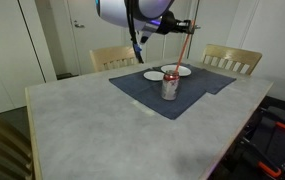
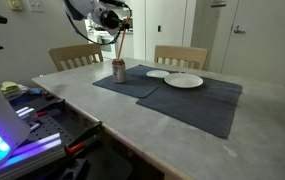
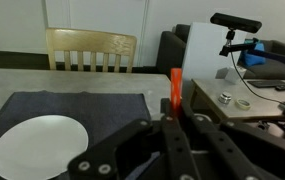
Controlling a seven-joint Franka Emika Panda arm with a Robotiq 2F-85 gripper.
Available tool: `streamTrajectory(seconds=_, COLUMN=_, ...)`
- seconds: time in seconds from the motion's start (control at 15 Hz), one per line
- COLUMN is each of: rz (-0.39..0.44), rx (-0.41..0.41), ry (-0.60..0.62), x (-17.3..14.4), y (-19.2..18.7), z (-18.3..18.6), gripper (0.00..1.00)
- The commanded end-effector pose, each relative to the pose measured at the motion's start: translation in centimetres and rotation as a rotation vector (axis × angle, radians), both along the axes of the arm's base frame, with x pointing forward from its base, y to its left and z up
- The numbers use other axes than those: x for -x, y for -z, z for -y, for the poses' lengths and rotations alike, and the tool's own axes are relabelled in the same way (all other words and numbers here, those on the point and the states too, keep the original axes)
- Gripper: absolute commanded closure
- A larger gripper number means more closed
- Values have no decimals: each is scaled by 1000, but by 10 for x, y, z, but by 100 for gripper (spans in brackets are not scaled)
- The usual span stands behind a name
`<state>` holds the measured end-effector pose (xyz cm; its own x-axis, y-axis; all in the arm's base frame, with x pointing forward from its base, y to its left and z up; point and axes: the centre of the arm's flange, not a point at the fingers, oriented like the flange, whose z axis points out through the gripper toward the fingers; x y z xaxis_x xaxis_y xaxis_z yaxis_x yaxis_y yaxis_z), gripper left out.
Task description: Take the straw from the white plate and put it in the can
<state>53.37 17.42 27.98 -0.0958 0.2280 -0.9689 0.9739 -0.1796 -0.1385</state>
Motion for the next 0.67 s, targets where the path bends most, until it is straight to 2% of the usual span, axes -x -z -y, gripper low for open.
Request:
streamTrajectory(seconds=0.0, rz=-15, rx=-26, ry=4, x=-9, y=5, z=-7, gripper=98)
streamTrajectory(seconds=0.6, rz=-21, rx=-28, ry=-6, x=-11, y=7, z=-13, gripper=98)
